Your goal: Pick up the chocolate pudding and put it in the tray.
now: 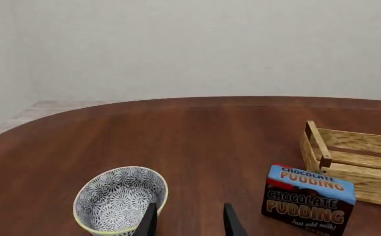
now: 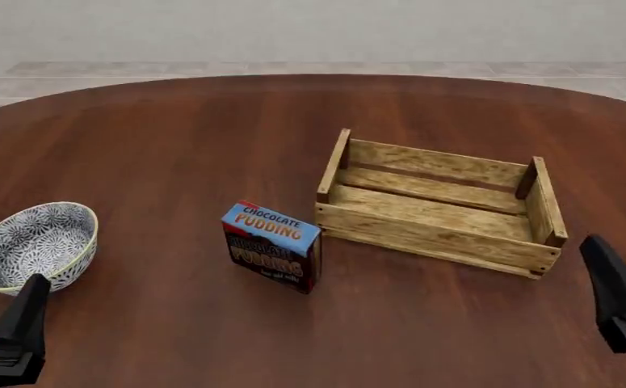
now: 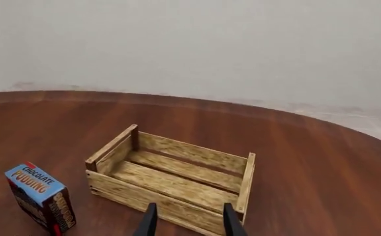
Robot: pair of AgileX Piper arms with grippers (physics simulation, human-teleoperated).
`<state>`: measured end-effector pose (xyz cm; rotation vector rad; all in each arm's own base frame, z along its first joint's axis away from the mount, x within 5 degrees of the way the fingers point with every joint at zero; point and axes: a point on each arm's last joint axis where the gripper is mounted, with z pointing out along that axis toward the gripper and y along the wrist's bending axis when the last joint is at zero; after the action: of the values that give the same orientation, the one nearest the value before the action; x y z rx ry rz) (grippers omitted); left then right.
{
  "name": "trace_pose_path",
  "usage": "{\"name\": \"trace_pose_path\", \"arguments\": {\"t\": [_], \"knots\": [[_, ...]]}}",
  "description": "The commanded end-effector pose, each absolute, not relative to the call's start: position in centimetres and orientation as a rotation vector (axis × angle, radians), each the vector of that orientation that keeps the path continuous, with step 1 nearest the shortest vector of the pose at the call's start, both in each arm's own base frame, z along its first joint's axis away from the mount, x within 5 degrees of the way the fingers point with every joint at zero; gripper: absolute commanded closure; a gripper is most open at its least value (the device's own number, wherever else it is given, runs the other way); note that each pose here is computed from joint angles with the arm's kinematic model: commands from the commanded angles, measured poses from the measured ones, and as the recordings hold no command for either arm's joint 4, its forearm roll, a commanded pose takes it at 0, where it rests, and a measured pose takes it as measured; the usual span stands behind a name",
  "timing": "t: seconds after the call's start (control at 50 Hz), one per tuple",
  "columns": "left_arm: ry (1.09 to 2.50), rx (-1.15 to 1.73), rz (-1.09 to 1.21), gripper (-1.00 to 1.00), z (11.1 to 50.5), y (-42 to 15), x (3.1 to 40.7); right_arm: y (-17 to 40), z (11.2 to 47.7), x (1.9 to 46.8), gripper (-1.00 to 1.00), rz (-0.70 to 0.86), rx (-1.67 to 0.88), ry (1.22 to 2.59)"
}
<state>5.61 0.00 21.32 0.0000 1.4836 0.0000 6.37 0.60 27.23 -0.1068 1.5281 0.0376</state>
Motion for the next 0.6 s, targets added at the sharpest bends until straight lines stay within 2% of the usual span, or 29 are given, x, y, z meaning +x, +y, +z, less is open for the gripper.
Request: {"name": "trace_pose_path", "arguments": {"t": [0.02, 0.1, 0.18, 0.22, 0.32, 0.6], "knots": [[1.484, 0.000, 0.000, -1.00, 21.3, 0.0, 5.6, 1.0, 30.5, 7.6, -1.00, 0.014, -0.180, 1.566], [1.484, 0.000, 0.000, -1.00, 21.3, 0.0, 5.6, 1.1, 31.5, 8.5, -1.00, 0.029, -0.174, 1.582], [1.484, 0.000, 0.000, -1.00, 21.3, 0.0, 5.6, 1.1, 31.8, 8.7, -1.00, -0.136, -0.337, 1.524], [1.484, 0.000, 0.000, -1.00, 21.3, 0.0, 5.6, 1.2, 32.4, 8.9, -1.00, -0.141, -0.350, 1.511], [1.484, 0.000, 0.000, -1.00, 21.3, 0.0, 5.6, 2.2, 33.4, 11.1, -1.00, -0.046, -0.353, 1.572], [1.484, 0.000, 0.000, -1.00, 21.3, 0.0, 5.6, 3.8, 36.4, 13.5, -1.00, -0.002, -0.442, 1.549]]}}
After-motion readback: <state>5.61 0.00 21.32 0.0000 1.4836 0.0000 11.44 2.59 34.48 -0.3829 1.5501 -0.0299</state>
